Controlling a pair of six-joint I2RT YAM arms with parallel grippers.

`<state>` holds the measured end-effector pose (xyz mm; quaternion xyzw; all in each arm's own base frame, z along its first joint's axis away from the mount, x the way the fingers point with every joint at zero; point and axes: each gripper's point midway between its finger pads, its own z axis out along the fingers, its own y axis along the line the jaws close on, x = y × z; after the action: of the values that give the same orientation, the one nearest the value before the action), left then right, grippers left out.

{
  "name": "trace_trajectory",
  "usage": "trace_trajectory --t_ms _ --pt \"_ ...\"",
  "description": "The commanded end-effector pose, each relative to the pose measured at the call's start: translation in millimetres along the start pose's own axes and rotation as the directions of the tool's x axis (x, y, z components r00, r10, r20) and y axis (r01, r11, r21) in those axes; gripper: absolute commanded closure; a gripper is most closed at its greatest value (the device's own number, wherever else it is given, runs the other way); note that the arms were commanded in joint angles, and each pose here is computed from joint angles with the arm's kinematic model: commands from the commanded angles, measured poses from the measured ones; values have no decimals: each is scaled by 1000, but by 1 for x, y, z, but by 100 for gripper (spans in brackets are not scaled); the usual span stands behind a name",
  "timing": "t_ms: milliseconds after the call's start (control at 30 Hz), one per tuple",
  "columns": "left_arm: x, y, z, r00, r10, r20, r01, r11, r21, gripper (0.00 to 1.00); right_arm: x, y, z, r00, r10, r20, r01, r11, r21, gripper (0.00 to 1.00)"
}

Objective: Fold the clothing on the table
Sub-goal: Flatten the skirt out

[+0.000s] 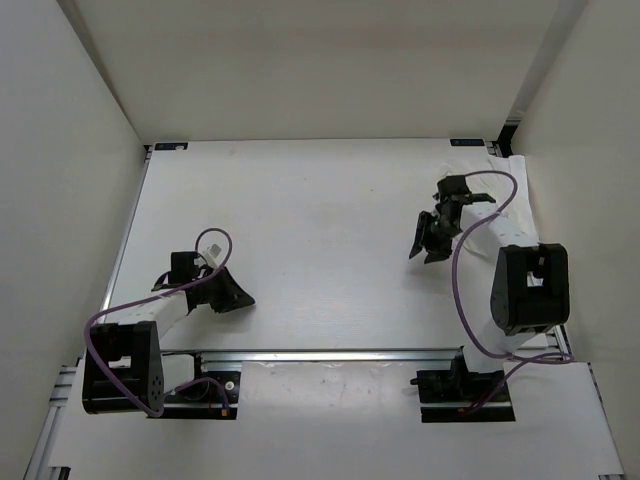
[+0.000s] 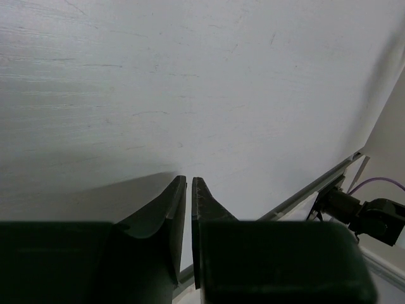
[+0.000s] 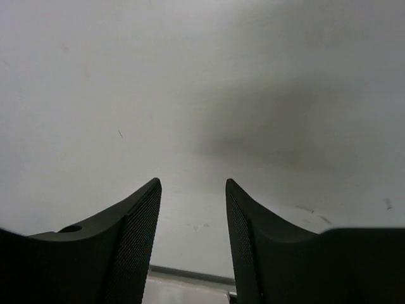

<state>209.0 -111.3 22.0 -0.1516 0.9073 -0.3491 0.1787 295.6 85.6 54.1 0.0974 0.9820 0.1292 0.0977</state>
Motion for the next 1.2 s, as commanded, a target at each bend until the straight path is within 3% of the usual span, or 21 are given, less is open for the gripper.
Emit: trace_trajectory --t_ms 0,167,200,367,567,833,967,1167 --pt "-12 -14 -3 998 58 22 -59 997 41 79 -56 -4 -29 987 -26 160 17 998 60 49" --pt "-12 -15 -2 998 59 24 -60 997 46 76 -114 -32 -52 943 50 329 -93 989 118 43" --pt "-10 -14 -3 998 54 18 -55 997 48 76 -118 -33 -51 938 57 341 -102 988 115 38" --pt "-10 -11 -3 999 39 20 -40 998 43 75 -146 -69 -59 909 122 398 -206 963 176 37" --pt "-14 -5 -5 999 8 44 -9 999 40 76 -156 -95 -63 898 107 427 -253 919 302 36" --pt "-13 -1 -5 999 -17 43 16 999 44 76 -171 -104 -132 774 -10 634 -292 882 371 35" --pt "-14 0 -5 999 -23 46 21 999 41 76 -163 -118 -146 771 -30 636 -316 849 424 35" --pt "-12 -5 -4 999 -12 37 9 998 62 75 -135 -142 -135 809 27 587 -362 810 461 34"
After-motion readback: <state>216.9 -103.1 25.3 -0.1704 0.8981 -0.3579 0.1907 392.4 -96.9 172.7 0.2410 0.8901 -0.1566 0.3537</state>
